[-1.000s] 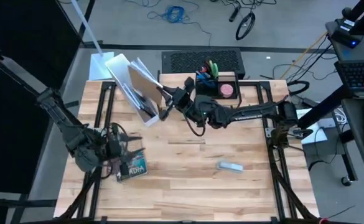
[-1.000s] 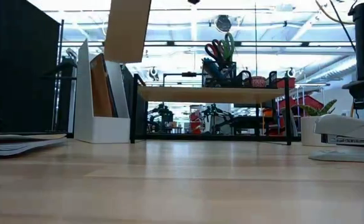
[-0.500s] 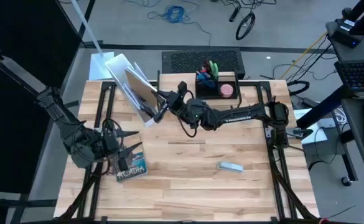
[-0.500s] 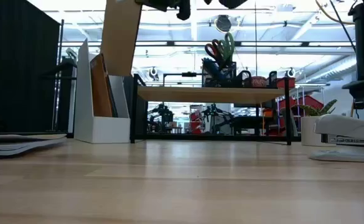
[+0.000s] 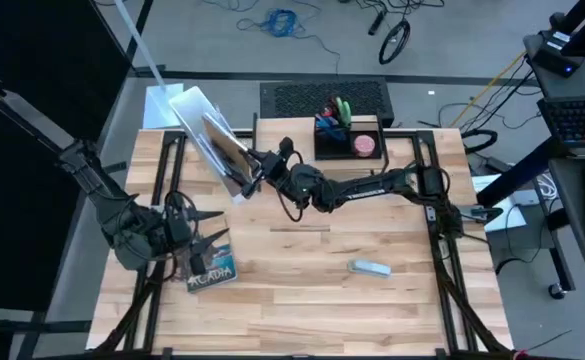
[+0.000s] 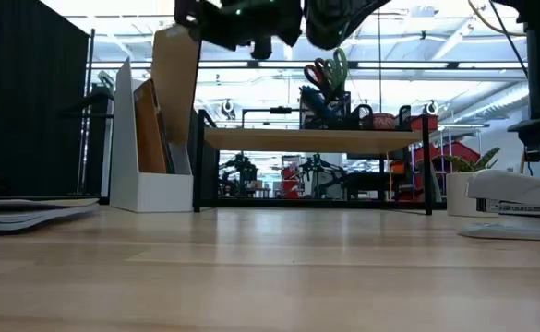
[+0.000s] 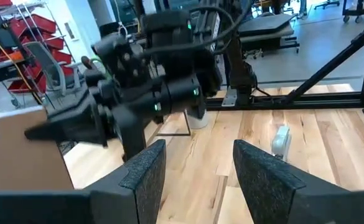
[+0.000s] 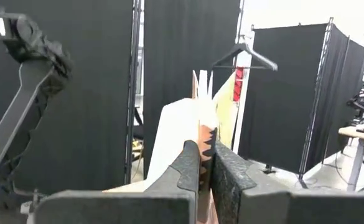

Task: Stock shelves
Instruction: Put the brown book into the white bookshelf

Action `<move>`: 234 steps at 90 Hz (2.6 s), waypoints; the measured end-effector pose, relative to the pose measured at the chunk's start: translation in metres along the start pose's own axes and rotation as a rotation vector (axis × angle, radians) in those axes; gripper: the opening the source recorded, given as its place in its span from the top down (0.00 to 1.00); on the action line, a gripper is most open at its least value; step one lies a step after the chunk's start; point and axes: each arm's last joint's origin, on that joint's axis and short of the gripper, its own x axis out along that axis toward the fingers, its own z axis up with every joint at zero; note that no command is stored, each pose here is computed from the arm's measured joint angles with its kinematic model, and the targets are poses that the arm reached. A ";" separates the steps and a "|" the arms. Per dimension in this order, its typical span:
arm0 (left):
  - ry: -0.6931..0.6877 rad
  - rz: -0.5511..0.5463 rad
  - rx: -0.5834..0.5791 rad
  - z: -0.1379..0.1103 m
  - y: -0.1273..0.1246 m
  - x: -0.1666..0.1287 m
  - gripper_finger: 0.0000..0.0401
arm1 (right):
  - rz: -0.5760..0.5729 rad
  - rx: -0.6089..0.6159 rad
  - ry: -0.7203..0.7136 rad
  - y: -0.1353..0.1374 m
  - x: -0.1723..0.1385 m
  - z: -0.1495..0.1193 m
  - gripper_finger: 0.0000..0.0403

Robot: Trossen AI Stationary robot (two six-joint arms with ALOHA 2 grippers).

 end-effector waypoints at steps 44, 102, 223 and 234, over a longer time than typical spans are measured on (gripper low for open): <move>0.000 0.001 -0.007 0.000 0.000 0.000 0.57 | -0.014 0.047 0.030 0.001 0.007 -0.035 0.99; 0.000 0.002 -0.033 0.000 0.000 0.000 0.57 | -0.051 0.270 -0.042 -0.001 0.007 -0.031 0.99; -0.235 0.019 -0.204 0.047 0.031 -0.015 0.57 | -0.041 0.050 -0.270 0.022 -0.019 0.062 0.99; -0.268 0.027 -0.208 0.053 0.034 -0.017 0.57 | -0.045 0.123 -0.280 0.017 -0.016 0.061 0.99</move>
